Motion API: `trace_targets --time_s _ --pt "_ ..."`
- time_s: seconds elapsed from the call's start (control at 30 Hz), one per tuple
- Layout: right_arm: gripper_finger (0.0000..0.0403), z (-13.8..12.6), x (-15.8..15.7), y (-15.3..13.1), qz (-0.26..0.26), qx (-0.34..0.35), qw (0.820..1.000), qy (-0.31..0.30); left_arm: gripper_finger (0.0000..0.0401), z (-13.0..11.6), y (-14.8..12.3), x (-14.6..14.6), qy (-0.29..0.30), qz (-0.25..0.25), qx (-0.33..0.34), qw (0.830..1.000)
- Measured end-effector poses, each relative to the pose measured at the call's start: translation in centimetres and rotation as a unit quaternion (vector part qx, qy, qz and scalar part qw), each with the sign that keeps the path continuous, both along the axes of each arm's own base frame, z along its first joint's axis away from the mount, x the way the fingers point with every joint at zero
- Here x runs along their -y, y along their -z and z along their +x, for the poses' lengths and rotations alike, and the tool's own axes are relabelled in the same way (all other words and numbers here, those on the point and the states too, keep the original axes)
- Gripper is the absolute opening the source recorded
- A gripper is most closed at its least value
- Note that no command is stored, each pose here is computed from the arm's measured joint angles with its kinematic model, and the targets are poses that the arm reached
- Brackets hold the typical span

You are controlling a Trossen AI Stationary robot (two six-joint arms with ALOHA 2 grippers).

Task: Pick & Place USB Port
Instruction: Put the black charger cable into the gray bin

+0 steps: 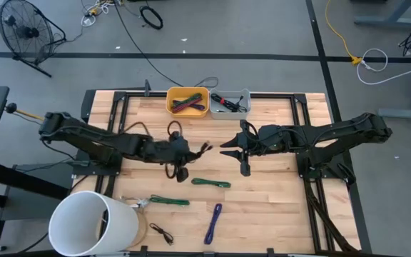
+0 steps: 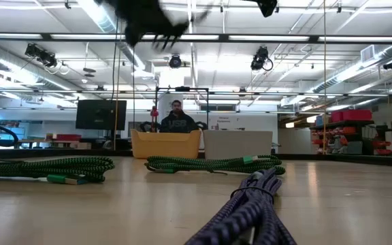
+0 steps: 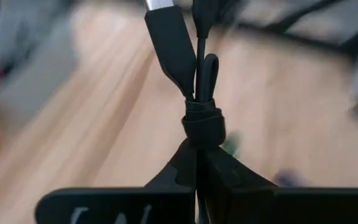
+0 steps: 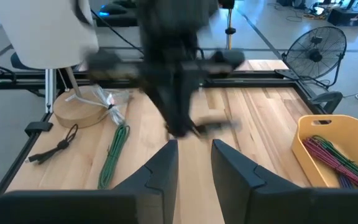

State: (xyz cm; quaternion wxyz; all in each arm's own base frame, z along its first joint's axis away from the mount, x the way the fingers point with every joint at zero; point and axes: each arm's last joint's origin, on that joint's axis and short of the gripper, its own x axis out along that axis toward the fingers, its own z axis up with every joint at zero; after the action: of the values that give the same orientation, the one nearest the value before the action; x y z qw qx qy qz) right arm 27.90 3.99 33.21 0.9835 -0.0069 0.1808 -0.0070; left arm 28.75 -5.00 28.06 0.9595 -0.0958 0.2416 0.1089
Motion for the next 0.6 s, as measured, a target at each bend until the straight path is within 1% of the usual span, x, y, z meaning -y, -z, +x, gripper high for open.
trace_targets --time_s 0.07,0.23,0.47,0.6 --pt "0.0098 0.0 0.0 -0.1 0.001 0.006 1.000 0.000 0.0008 0.2 -1.8 0.3 0.021 0.020 0.043 0.999" --pt "0.0098 0.2 0.0 -0.7 0.005 0.039 0.999 0.000 0.0008 0.5 -4.3 0.5 0.037 0.052 0.074 0.995" --pt "0.0098 0.5 -0.1 -1.6 0.005 0.086 0.996 -0.004 0.0009 0.8 -5.6 0.6 0.049 0.075 0.120 0.989" --pt "0.0098 0.5 -0.2 -1.9 0.007 0.099 0.995 -0.024 0.0008 1.4 -5.8 0.6 0.053 0.094 0.144 0.984"
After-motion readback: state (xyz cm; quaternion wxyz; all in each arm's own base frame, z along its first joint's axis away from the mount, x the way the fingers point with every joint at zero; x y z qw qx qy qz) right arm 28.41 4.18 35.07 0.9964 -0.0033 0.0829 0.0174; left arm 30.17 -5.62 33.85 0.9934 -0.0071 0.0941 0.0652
